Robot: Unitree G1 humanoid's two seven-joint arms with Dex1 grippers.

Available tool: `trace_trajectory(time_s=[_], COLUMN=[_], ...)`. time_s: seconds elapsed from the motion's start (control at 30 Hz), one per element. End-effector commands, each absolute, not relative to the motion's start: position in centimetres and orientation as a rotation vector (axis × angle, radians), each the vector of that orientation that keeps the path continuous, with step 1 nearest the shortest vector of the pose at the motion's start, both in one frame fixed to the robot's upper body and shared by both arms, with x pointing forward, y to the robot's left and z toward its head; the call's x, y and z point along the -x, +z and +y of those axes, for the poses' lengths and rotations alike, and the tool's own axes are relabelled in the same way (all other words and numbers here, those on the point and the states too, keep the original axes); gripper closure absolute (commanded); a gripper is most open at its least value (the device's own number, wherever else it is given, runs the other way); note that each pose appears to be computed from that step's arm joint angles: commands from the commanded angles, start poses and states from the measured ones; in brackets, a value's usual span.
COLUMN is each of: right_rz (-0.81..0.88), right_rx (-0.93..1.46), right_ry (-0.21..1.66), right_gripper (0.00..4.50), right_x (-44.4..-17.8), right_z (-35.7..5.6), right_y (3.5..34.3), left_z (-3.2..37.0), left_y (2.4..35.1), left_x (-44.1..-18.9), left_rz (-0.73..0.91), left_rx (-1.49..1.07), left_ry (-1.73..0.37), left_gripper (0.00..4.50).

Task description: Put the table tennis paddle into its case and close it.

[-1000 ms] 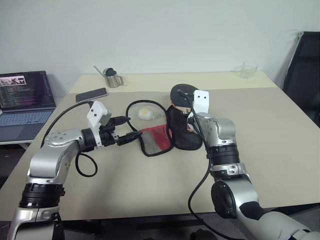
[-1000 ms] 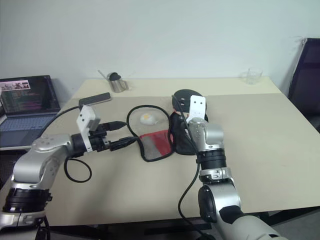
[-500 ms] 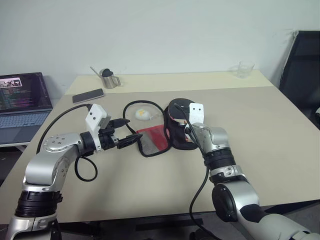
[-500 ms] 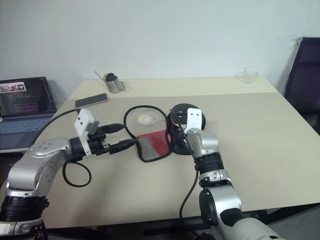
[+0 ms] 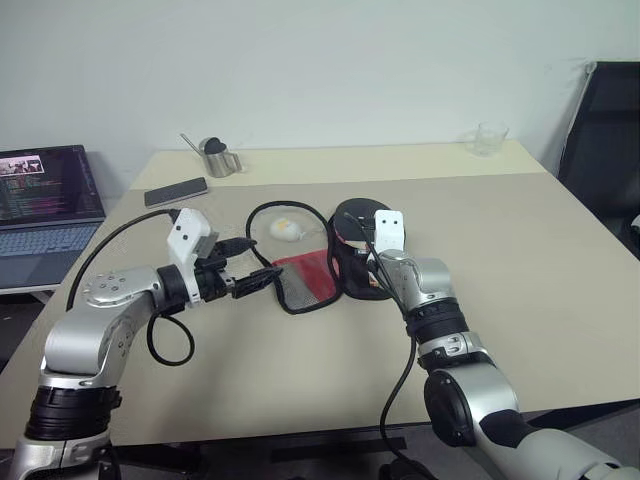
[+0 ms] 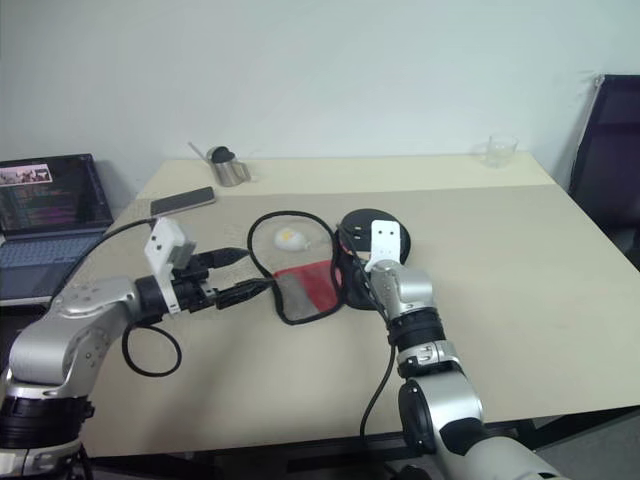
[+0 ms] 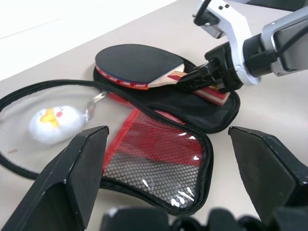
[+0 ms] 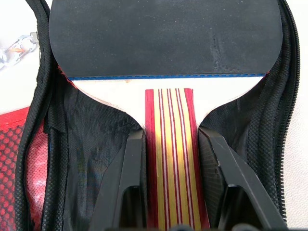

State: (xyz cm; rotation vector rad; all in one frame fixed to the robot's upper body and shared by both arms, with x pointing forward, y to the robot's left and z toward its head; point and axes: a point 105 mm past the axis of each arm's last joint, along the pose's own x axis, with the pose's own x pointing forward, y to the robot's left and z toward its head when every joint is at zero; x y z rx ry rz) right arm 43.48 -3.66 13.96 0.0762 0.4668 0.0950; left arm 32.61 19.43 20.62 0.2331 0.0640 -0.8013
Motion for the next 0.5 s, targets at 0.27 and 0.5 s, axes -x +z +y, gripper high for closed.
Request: trace_trajectory(time_s=[0.27, 0.5], right_rz=[0.411, 0.434], right_rx=[-0.079, -0.068], right_ry=[0.116, 0.121], right_gripper=[3.41, 3.41], right_x=[-42.3, -41.8], right_z=[-3.0, -2.9], right_y=[16.2, 15.2], left_z=[19.1, 18.9], left_y=[22.4, 22.4], left_x=[-32.3, -32.4], left_rz=[0.006, 0.006], left_rx=[-0.275, -0.275], left_ry=[-0.801, -0.809], left_gripper=[0.13, 0.13])
